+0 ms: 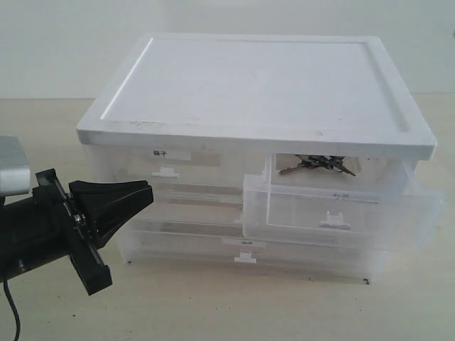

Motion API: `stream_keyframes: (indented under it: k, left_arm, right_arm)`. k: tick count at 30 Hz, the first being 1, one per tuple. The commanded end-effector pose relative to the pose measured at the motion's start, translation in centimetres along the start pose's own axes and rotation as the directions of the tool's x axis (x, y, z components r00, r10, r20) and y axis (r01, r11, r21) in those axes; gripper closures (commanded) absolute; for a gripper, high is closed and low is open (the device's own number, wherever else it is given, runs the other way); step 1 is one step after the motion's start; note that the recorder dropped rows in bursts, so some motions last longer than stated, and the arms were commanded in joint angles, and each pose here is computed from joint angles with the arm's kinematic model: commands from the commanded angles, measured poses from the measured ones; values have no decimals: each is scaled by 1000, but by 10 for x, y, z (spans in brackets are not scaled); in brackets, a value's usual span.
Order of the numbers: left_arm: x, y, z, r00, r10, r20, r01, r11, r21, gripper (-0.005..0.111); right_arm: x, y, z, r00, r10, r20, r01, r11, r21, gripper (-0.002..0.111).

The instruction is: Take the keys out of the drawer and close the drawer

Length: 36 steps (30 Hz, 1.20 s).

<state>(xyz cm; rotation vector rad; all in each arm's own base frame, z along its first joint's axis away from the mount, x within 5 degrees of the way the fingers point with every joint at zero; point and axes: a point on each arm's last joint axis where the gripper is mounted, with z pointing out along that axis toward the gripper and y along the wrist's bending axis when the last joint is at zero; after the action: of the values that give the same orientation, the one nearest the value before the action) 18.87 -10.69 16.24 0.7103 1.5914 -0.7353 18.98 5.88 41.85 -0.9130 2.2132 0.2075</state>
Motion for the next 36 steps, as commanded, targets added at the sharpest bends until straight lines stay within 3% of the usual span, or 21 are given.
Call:
stream_keyframes:
  k: [1, 3, 7, 13, 18, 29, 31, 34, 36]
  left_arm:
    - [-1, -1, 1, 1000, -7, 7, 7, 1000, 13, 102]
    - [-1, -1, 1, 1000, -7, 7, 7, 1000, 13, 102]
    - [-1, -1, 1, 1000, -7, 7, 7, 1000, 13, 102]
    - [-1, -1, 1, 1000, -7, 7, 7, 1000, 13, 102]
    - [-1, -1, 1, 1000, -7, 7, 7, 1000, 13, 102]
    - [-1, -1, 1, 1000, -7, 7, 7, 1000, 13, 102]
    - [-1, -1, 1, 1000, -7, 7, 7, 1000, 13, 102]
    - [-1, -1, 1, 1000, -7, 7, 7, 1000, 13, 102]
    - [-1, -1, 1, 1000, -7, 7, 7, 1000, 13, 102]
  right_arm:
    - [-14, 15, 33, 987, -162, -16, 157, 973, -170, 69]
    - [-14, 20, 46, 962, -260, -78, 244, 955, -171, 61]
    - [-20, 44, 61, 862, -497, -101, 470, 857, -210, 61]
    - [-20, 85, 62, 764, -634, -121, 591, 762, -266, 61]
    - [-2, 89, 79, 686, -683, -251, 646, 731, -221, 61]
    - [21, 94, 107, 698, -671, -249, 633, 742, -221, 61]
    - [31, 92, 119, 715, -646, -268, 625, 762, -170, 71]
    - [40, 90, 121, 640, -713, -287, 699, 695, -169, 106]
    - [34, 96, 111, 635, -737, -231, 730, 670, -135, 108]
